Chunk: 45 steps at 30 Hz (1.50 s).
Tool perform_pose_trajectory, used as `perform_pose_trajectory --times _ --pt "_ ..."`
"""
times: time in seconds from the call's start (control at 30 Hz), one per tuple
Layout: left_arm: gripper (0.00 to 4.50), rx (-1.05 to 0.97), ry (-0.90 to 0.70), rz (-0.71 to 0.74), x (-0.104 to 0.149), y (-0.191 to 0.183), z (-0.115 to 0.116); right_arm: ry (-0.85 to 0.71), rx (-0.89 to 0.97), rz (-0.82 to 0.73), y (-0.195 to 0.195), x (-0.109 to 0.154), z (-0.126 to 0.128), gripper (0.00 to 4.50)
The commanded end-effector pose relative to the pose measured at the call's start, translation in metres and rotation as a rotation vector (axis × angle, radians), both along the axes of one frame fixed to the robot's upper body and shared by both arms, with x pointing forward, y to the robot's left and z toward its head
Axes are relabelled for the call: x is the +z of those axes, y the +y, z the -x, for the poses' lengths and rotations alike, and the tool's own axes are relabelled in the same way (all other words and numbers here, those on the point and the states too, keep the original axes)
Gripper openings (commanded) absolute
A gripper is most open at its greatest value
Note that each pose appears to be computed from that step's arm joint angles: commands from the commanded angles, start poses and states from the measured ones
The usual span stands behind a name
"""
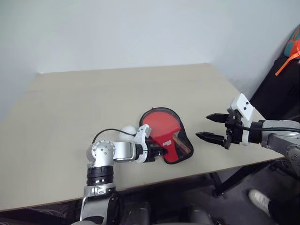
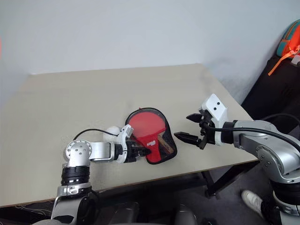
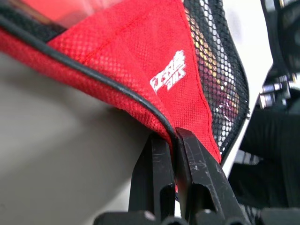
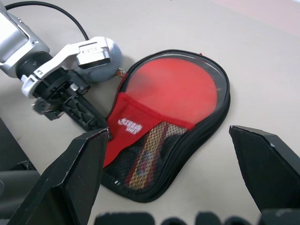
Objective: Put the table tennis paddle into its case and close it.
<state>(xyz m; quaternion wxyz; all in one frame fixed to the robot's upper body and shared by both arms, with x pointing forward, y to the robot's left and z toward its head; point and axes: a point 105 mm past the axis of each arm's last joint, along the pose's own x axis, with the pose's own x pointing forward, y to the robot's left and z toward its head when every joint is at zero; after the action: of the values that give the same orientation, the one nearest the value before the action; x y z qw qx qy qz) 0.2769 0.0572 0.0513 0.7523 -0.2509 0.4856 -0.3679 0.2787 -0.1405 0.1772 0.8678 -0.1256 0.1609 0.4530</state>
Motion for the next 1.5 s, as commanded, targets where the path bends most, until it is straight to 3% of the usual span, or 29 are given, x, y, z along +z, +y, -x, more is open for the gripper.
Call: perform_pose_trajectory --times 0.03,0.37,0.67,0.8,1.0,1.1,1.47,1.5 --pt "0.03 -0.178 -0.012 0.08 0.015 -0.016 0.021 -0.062 -0.002 -0.008 0.001 0.014 -0.003 4.5" --pt "0.03 -0.449 -0.013 0.107 0.036 -0.002 0.068 -0.048 0.017 -0.017 0.007 0.011 -0.001 4.5" --pt "0.03 -0.485 0.038 0.122 0.034 0.0 0.097 -0.009 0.05 -0.024 0.014 0.006 0.005 4.5" --pt "0.03 -0.462 0.046 0.119 0.032 -0.004 0.1 -0.007 0.053 -0.023 0.014 0.006 0.004 4.5" --pt "0.03 -0.377 0.026 0.106 0.033 -0.012 0.086 -0.015 0.056 -0.024 0.016 0.007 0.002 4.5" --pt "0.62 -0.351 0.01 0.095 0.034 -0.013 0.077 -0.018 0.054 -0.026 0.016 0.008 0.001 4.5" --pt "4.15 -0.333 -0.065 0.101 0.07 0.018 0.061 -0.04 0.049 -0.03 0.016 0.011 -0.004 4.5" --pt "4.15 -0.353 -0.076 0.103 0.076 0.022 0.062 -0.041 0.05 -0.03 0.016 0.011 -0.005 4.5"
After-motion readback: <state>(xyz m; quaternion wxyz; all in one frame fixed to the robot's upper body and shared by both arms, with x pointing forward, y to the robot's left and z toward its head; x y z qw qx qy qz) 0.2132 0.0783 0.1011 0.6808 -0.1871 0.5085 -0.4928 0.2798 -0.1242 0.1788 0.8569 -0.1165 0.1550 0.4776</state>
